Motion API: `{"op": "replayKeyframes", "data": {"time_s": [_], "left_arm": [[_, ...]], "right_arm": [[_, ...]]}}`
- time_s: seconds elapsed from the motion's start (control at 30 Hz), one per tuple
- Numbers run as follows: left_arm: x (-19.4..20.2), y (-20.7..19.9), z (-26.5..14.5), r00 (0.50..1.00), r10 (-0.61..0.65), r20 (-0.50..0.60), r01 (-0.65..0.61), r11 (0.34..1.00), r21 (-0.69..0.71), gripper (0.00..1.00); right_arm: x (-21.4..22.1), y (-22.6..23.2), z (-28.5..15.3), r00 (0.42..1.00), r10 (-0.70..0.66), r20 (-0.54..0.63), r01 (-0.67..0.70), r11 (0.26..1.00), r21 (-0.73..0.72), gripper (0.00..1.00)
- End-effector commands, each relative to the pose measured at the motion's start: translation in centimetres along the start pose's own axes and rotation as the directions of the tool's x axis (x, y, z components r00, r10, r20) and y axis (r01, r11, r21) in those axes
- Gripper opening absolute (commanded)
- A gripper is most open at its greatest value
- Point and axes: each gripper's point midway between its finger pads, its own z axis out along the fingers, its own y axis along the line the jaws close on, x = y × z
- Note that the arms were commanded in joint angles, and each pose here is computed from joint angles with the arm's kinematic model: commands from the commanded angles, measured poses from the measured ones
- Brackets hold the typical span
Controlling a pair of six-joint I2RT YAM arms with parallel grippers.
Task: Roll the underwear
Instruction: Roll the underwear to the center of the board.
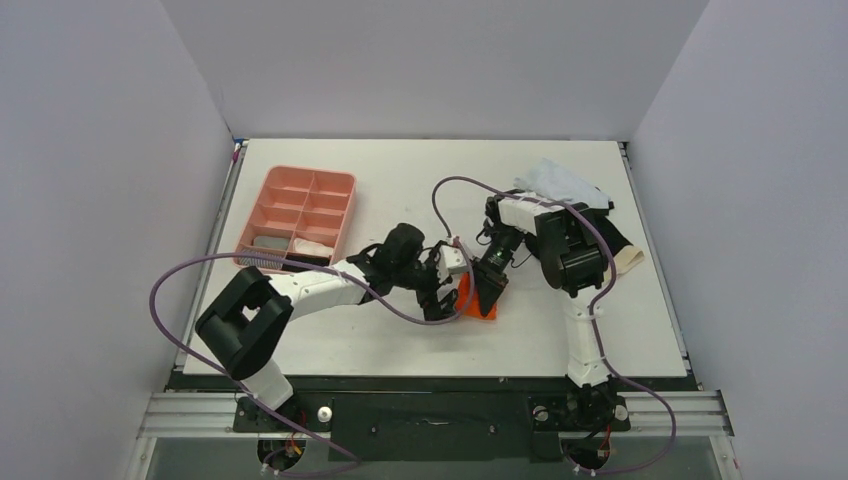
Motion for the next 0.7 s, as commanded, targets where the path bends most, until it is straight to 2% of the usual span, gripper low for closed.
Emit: {"op": "replayKeyframes", "data": {"time_s": [0.0, 0.27, 0.47, 0.67], "left_arm": [[-2.3, 0.8, 1.6, 0.966, 0.259, 0.019, -0.256, 0.963, -0.083, 0.92], [-1.3, -1.3, 4.6, 0.940, 0.340, 0.000, -0.340, 0.940, -0.030, 0.94], [-0.6, -1.1, 6.5, 0.931, 0.364, -0.025, -0.365, 0.930, -0.046, 0.94], [-0.3, -1.5, 7.4, 0.927, 0.373, -0.036, -0.374, 0.927, -0.028, 0.89]], "right_arm": [[0.8, 0.8, 0.3, 0.999, -0.032, -0.034, 0.030, 0.996, -0.080, 0.00], [1.0, 0.7, 0.4, 0.999, -0.024, -0.037, 0.021, 0.996, -0.082, 0.00], [1.1, 0.5, 0.5, 0.999, -0.016, -0.042, 0.013, 0.996, -0.088, 0.00], [1.1, 0.3, 0.6, 0.999, -0.010, -0.044, 0.006, 0.996, -0.090, 0.00]]}}
